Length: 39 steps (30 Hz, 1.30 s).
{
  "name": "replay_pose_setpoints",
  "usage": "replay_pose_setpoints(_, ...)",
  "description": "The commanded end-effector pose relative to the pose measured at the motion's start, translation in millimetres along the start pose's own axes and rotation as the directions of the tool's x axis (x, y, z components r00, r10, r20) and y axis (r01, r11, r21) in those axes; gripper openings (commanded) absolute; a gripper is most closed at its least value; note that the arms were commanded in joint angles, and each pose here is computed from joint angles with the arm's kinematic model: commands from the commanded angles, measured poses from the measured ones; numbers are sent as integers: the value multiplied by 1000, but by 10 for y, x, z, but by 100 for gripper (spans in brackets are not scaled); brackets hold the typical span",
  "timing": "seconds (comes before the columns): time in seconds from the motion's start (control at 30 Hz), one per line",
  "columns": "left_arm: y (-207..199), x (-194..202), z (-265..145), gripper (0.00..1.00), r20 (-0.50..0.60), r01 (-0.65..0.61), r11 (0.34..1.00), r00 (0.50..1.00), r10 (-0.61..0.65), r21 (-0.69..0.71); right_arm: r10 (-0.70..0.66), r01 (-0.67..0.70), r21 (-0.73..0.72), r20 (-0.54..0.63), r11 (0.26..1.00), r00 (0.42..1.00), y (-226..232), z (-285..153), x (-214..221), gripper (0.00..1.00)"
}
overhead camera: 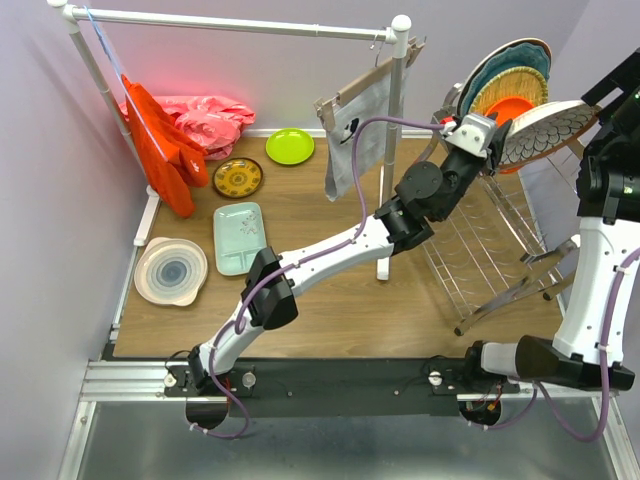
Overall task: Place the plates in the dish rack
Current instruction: Insert the plate into the dish rack
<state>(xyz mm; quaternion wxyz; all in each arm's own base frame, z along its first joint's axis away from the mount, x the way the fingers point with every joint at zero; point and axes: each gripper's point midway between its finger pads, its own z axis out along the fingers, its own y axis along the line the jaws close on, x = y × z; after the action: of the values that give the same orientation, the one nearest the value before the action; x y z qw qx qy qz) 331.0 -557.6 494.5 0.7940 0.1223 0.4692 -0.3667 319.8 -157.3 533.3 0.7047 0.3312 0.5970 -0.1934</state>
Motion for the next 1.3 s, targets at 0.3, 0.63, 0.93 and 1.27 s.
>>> replay_pose_setpoints(0.3,-159,-351,-76,42,44,41,995,998,-45,96,-24,18,-50,-128,999,991,27,17,294,100)
replay_pose_setpoints(0.63,-163,-326,-59,42,44,79,992,996,-83,98,90,-87,-50,60,995,994,-5,-119,-333,100)
replay_pose_setpoints(0.93,-174,-439,-75,42,53,87,990,994,-93,107,26,-26,32,20,999,999,-326,-297,-74,100)
replay_pose_setpoints(1.27,-156,-547,-106,43,62,98,989,993,-105,111,10,-1,75,-113,997,994,-436,-237,517,95)
